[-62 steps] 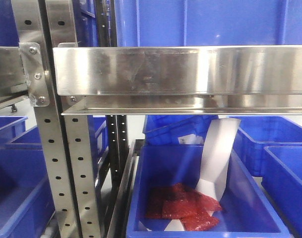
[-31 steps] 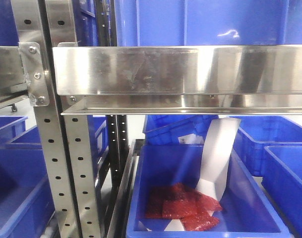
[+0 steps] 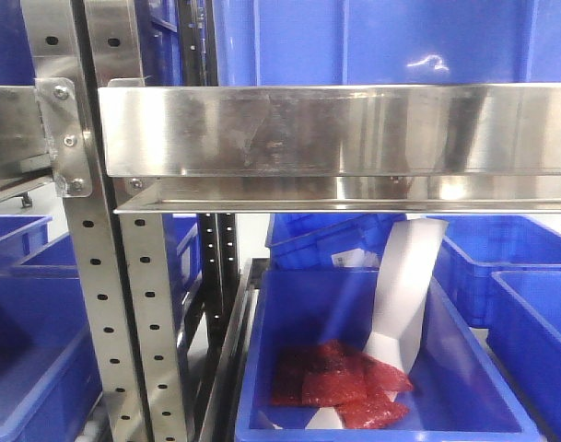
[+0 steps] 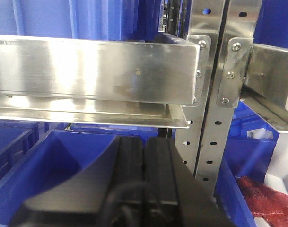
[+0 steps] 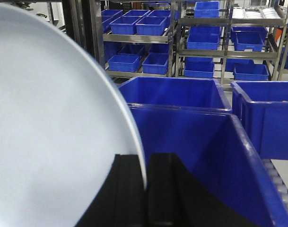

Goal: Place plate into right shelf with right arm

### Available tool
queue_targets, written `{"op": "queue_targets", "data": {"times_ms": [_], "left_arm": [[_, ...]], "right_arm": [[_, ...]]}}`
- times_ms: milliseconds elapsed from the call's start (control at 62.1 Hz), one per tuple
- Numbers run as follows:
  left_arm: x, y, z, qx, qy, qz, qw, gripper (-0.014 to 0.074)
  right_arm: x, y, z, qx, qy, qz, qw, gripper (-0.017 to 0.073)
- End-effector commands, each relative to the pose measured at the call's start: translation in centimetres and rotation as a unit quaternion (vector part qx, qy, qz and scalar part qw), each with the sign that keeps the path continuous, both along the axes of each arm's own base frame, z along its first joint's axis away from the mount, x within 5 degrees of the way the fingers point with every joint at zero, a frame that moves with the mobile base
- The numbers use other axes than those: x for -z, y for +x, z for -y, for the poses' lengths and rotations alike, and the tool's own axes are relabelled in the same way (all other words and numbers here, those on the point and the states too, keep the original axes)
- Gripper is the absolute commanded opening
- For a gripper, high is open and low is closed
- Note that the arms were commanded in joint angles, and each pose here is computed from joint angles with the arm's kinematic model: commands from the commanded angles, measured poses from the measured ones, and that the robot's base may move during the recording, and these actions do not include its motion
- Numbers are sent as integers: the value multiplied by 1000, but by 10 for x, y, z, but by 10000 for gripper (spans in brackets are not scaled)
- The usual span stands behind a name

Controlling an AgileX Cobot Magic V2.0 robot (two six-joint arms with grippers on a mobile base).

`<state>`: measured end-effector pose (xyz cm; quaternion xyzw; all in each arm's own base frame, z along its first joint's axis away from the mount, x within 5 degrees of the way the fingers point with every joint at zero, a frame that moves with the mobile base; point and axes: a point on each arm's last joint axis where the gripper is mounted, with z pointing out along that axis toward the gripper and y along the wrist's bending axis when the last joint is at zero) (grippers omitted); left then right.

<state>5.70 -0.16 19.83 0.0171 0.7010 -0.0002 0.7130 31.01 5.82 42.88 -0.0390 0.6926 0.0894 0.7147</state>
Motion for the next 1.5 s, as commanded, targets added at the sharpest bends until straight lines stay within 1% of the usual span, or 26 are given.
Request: {"op": "queue_targets", "data": {"times_ms": [0, 80, 113, 161, 274, 306, 386, 419, 483, 547, 676, 821, 950, 1030, 1046, 1288, 1400, 1481], "left_arm": [[-5, -1, -1, -5, -9, 44, 999, -128], [-5, -1, -1, -5, -9, 44, 999, -128], [-5, -1, -1, -5, -9, 44, 999, -128], [-5, -1, -1, -5, -9, 44, 999, -128], [-5, -1, -1, -5, -9, 44, 999, -128], [-5, -1, -1, -5, -9, 44, 999, -128], [-5, -1, -1, -5, -9, 44, 999, -128], [-5, -1, -1, -5, -9, 44, 999, -128], [-5, -1, -1, -5, -9, 44, 999, -128], [-5, -1, -1, -5, -9, 44, 999, -128], [-5, -1, -1, -5, -9, 44, 999, -128], [-5, -1, -1, -5, -9, 44, 999, -128], [-5, -1, -1, -5, -9, 44, 999, -128], [-5, -1, -1, -5, -9, 44, 999, -128], [-5, -1, -1, -5, -9, 44, 999, -128], [-5, -1, -1, -5, -9, 44, 999, -128], [-5, -1, -1, -5, -9, 44, 999, -128], [-5, -1, -1, -5, -9, 44, 999, -128]], "right_arm": [[-39, -15, 4, 10, 4, 114, 993, 246], [-41, -15, 4, 11, 3, 128, 992, 415], [-41, -15, 4, 11, 4, 130, 991, 448], [-42, -16, 5, 12, 5, 133, 991, 463], [-44, -17, 5, 12, 8, 140, 990, 460], [-45, -17, 5, 13, 11, 145, 989, 444], [-51, -22, 8, 18, 17, 164, 986, 350], [-55, -26, 10, 20, 18, 172, 985, 291], [-61, -33, 14, 26, 19, 181, 983, 146], [-66, -41, 19, 32, 19, 186, 982, 42], [-72, -54, 28, 43, 15, 179, 983, 55], [-64, -70, 33, 49, 14, 182, 982, 55], [-41, -95, 36, 51, 13, 175, 983, 55], [-14, -118, 39, 50, 9, 156, 986, 55], [-4, -123, 39, 50, 8, 147, 988, 55], [71, -198, 48, 49, 5, 128, 991, 55], [107, -232, 51, 46, 5, 127, 991, 55], [123, -253, 53, 43, 7, 142, 989, 55]]}}
